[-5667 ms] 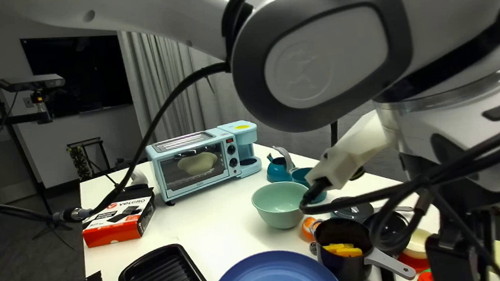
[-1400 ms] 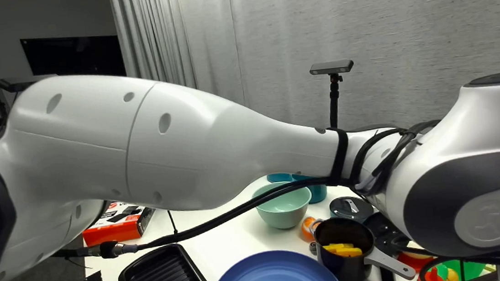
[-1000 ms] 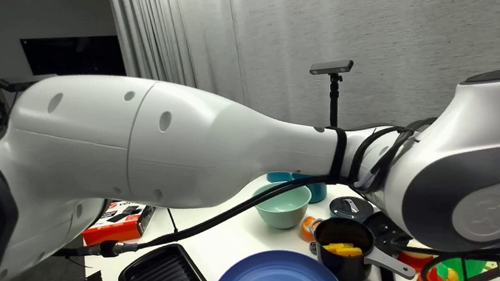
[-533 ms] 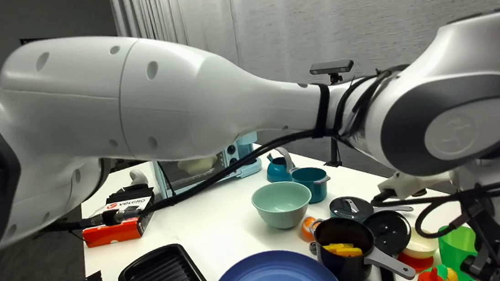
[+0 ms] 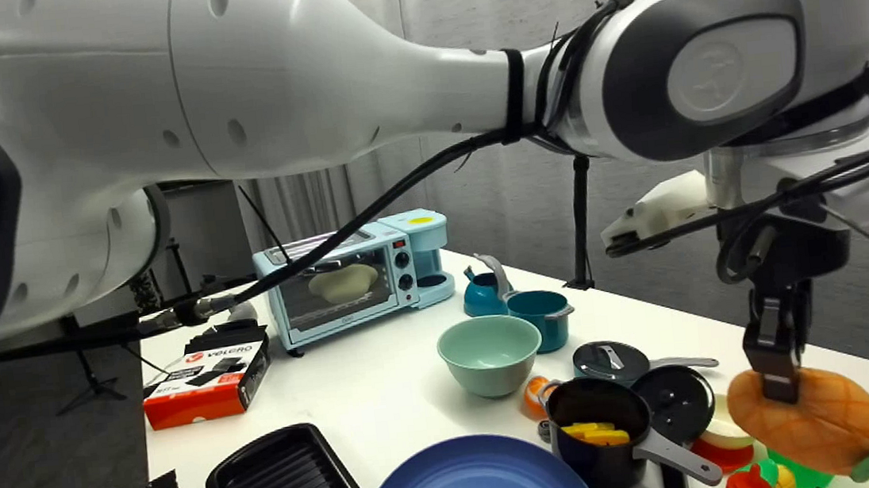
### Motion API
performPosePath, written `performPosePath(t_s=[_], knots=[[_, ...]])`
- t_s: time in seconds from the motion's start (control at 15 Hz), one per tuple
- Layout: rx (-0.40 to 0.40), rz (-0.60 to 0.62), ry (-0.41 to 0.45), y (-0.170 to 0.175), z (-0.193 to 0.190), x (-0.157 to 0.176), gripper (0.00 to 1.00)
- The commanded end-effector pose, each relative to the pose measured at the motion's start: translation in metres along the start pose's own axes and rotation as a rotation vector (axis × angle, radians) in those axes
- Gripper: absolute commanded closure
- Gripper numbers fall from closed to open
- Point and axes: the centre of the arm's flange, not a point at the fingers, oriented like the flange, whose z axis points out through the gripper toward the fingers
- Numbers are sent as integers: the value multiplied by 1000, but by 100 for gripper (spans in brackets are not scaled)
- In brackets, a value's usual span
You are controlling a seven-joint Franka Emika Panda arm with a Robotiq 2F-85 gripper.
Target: Put the pineapple on the plate
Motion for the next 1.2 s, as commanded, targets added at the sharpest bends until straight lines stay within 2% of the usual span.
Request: performPosePath(t_s=[0.0,0.4,0.73,0.87,0.93,1.0,1.13], knots=[[-53,-186,-48,23,-5,-55,98],[-103,-480,-128,26,-17,-124,98],[-164,-715,-157,41,-29,-155,98],[-174,-742,-182,49,-35,-158,98],[-160,-692,-173,2,-21,-137,98],[-163,-694,-180,6,-23,-139,90],[-165,-691,-179,6,-22,-138,90]])
